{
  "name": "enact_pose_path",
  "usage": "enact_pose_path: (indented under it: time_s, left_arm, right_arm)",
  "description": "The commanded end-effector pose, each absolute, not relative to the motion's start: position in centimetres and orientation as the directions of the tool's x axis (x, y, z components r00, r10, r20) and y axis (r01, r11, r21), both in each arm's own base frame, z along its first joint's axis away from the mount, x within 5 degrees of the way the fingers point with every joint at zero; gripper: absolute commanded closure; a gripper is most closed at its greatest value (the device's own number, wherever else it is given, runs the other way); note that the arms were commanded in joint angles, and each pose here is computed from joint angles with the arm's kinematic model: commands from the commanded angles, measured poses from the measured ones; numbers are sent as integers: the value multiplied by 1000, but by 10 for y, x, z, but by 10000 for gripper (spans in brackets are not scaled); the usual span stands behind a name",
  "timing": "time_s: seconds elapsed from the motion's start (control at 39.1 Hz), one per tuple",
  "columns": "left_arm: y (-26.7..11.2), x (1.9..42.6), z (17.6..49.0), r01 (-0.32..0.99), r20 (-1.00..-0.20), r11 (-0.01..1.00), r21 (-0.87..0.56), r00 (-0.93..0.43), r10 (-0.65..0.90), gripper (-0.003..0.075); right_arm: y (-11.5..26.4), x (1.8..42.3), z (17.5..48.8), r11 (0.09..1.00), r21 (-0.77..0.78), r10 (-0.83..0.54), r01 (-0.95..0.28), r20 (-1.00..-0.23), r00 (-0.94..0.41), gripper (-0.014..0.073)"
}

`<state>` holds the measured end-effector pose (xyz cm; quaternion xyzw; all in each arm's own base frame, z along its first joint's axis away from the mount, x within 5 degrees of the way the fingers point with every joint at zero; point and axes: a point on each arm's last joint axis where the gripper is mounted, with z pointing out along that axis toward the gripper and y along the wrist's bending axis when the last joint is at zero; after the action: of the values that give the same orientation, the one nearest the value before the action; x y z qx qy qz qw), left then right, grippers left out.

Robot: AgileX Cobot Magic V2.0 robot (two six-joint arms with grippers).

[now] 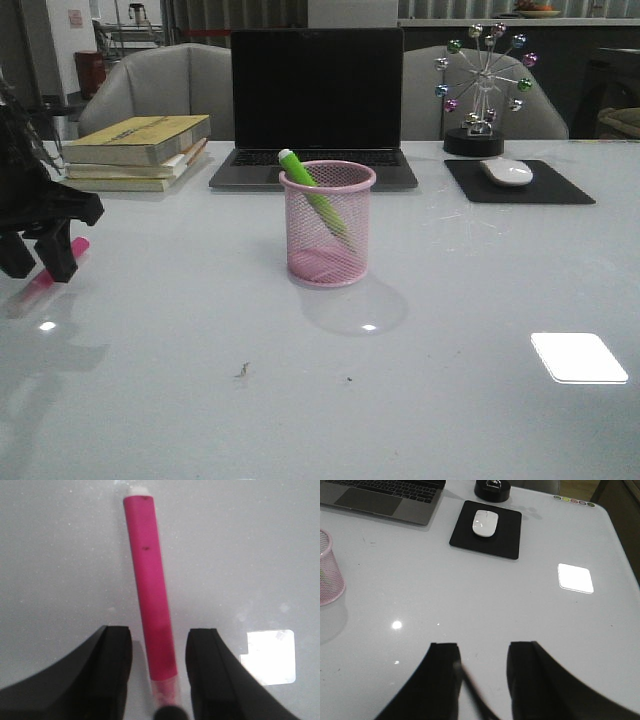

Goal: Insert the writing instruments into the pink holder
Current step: 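Lower the left gripper onto the pink marker and close on it, then lift the pink marker with the left gripper toward the pink holder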

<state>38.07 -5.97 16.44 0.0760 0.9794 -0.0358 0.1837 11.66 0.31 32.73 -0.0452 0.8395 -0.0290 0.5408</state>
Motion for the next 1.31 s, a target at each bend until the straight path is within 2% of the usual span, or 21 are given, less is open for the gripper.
enact_pose_path:
  time_s: [0.0,0.15,0.46,0.54,0.67,0.72,0.9,0.97,1.05,1.28]
  left_arm:
    - [-62,385,193,162,-457,986,-40,-880,126,390]
    - [-62,385,189,164,-439,986,-37,-889,131,390]
    - [-62,381,152,162,-269,986,-45,-952,144,393]
    - [-61,380,148,161,-247,986,-46,-958,145,444]
    - [-61,380,147,163,-245,986,-46,-958,148,639]
    - [-61,380,147,166,-245,985,-45,-958,150,610]
    - [-62,381,149,166,-251,985,-45,-956,150,617]
    - [-66,384,156,180,-278,983,-43,-947,161,617]
    - [-71,387,171,195,-343,980,-40,-924,170,617]
    - [-95,390,254,261,-642,965,-31,-745,181,617]
  right_arm:
    - [3,118,343,992,-119,-125,-39,-941,-315,231]
    - [3,118,343,992,-119,-125,-39,-941,-315,231]
    - [3,118,343,992,-119,-125,-39,-941,-315,231]
    - [3,118,343,992,-119,-125,-39,-941,-315,231]
    - [3,118,343,992,-119,-125,-39,-941,-315,231]
    - [3,118,343,992,-119,-125,-39,-941,-315,231]
    - [3,118,343,992,-119,-125,-39,-941,-315,231]
    - [3,118,343,992,-119,-125,-39,-941,-315,231]
    - [3,118,343,992,-119,-125,-39,-941,-315,231]
    - [3,118,343,992,-119,-125,-39,-940,-316,231]
